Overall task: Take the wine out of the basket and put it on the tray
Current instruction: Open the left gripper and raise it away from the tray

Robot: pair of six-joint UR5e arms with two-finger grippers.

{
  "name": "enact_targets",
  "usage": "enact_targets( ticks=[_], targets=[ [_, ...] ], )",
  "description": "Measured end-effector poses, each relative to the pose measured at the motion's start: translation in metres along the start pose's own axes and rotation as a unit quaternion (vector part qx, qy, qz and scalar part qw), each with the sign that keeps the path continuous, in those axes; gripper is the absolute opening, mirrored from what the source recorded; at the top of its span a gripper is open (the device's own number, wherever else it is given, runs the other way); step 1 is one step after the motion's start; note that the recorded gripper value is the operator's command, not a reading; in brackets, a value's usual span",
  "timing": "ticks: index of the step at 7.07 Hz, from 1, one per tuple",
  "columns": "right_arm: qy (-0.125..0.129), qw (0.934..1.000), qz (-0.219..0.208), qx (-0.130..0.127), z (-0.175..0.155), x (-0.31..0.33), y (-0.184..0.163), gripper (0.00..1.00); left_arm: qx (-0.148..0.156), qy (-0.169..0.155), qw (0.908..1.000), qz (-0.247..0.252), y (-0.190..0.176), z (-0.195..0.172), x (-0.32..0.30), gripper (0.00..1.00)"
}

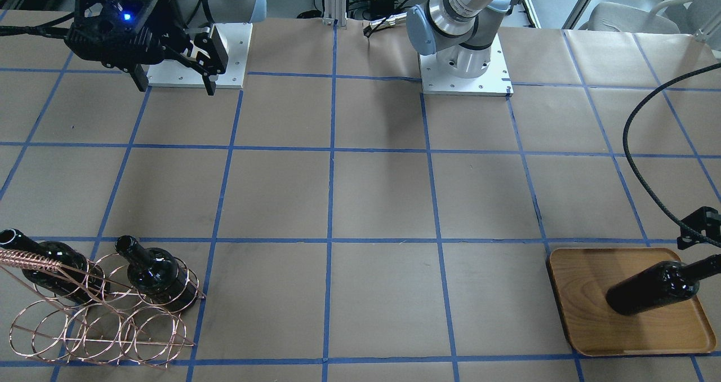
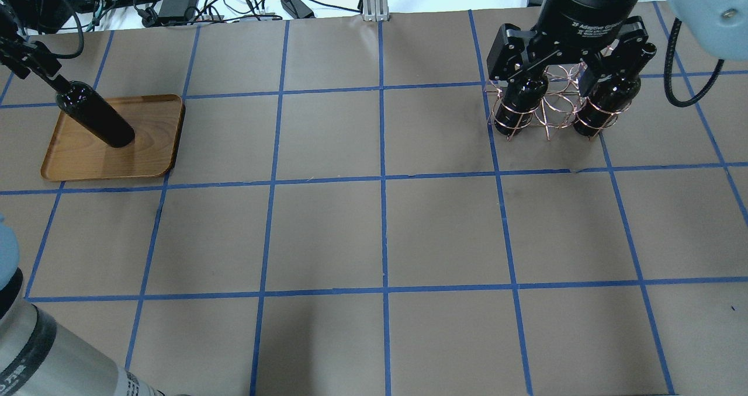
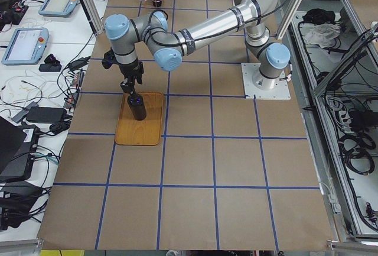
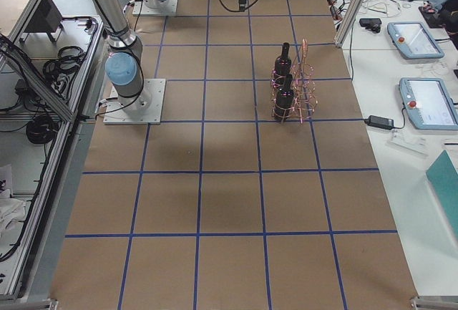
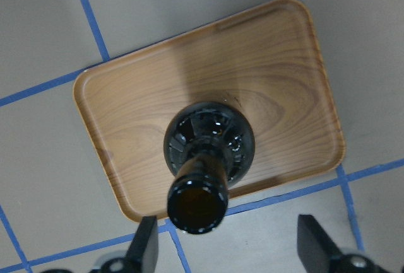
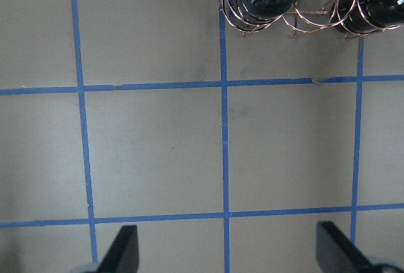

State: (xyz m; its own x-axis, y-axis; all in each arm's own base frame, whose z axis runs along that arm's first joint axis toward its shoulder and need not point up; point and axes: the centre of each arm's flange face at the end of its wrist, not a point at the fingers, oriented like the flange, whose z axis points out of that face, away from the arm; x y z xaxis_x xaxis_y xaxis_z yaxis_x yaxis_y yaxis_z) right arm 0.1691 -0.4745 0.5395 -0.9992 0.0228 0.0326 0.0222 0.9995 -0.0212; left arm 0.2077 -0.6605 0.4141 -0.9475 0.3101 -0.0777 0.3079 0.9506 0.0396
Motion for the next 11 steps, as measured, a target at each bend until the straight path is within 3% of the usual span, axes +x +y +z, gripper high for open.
enact_targets(
  ticks=[1,3,5,11],
  targets=[
    [0.000,1.0000,0.000,0.000,0.000,0.000,0.000,1.00,-0.003,0.008,1.0000,0.002,0.009,-0.020,0.014,0.99],
    [-0.001,1.0000,0.001,0.000,0.000,0.000,0.000,1.00,-0.003,0.027,0.9994,-0.020,0.038,-0.075,0.063,1.00],
    [-0.001,1.0000,0.000,0.000,0.000,0.000,0.000,1.00,0.020,0.031,0.9979,-0.053,0.050,-0.121,0.151,1.00],
    [0.001,1.0000,0.000,-0.001,0.000,0.000,0.001,1.00,0.049,0.030,0.9937,-0.097,0.064,-0.165,0.340,1.00]
  ],
)
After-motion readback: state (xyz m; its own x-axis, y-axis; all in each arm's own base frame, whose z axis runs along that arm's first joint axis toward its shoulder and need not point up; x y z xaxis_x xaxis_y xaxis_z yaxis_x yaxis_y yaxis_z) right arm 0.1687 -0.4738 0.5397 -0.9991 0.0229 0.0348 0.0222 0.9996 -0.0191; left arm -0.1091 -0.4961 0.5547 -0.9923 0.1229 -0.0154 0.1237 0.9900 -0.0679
